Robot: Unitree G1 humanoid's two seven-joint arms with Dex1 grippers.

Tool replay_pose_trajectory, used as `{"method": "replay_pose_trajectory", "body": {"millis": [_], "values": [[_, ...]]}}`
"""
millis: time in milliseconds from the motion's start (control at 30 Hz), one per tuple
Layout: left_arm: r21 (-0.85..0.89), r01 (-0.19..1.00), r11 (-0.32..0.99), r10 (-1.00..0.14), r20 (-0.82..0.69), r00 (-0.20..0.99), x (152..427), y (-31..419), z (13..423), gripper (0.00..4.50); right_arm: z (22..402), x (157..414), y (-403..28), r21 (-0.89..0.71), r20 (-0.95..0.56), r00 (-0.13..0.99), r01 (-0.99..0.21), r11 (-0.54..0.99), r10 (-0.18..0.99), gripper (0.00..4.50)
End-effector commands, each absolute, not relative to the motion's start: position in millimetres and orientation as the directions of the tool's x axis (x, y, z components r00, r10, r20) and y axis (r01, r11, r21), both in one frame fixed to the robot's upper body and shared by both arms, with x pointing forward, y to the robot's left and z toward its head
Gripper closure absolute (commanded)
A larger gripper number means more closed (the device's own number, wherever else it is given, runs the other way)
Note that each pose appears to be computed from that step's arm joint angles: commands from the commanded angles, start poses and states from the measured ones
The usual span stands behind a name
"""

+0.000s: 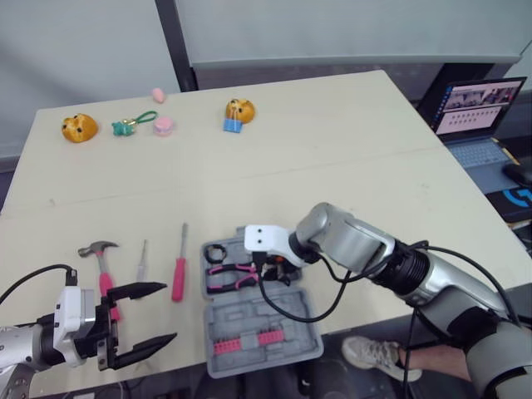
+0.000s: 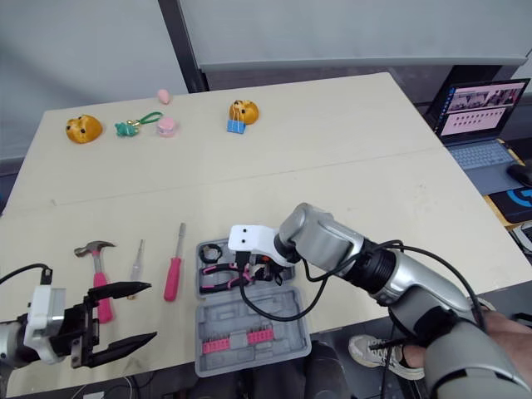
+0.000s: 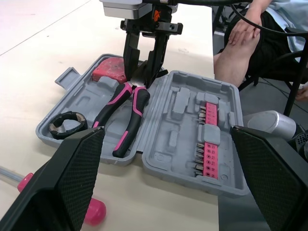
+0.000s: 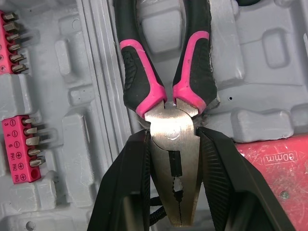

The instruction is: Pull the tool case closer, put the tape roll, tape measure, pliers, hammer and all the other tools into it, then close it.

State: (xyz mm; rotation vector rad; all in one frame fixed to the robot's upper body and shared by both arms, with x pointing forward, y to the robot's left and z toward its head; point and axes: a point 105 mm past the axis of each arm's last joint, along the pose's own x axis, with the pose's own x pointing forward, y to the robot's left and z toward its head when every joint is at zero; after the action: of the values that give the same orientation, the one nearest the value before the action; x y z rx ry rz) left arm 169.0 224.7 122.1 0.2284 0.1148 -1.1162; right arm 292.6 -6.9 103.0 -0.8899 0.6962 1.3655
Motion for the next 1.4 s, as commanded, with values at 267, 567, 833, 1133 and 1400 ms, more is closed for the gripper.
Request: {"method": "replay_pose_trajectory", "body": {"millis": [267,567,833,1133,1400], "values": [[0.138,0.908,0.396,-0.887,-0.198,0.417,169.8,218.7,125.8,0.0,145.7,288.5,-12.7,-0.171,-0.816,0.117,-0.984,-0.043,0.566,0.15],[0.133,0.913,0.386,-0.897,-0.177,0.405,176.1,212.4,125.0,0.0,157.9,280.7,-23.7,-0.206,-0.652,0.181,-0.977,0.059,0.736,0.37],[0.134,0.916,0.378,-0.901,-0.174,0.397,180.0,211.0,126.1,0.0,147.9,278.4,-21.6,-0.161,-0.402,0.241,-0.968,0.191,0.883,4.19],[0.138,0.923,0.36,-0.908,-0.177,0.38,184.6,208.9,128.3,0.0,122.0,271.6,-10.4,-0.124,-0.327,0.223,-0.973,0.192,0.918,4.46],[0.138,0.926,0.35,-0.91,-0.183,0.371,186.5,209.0,130.8,0.0,102.8,276.5,-2.7,-0.136,-0.317,0.219,-0.973,0.185,0.923,4.46]]}}
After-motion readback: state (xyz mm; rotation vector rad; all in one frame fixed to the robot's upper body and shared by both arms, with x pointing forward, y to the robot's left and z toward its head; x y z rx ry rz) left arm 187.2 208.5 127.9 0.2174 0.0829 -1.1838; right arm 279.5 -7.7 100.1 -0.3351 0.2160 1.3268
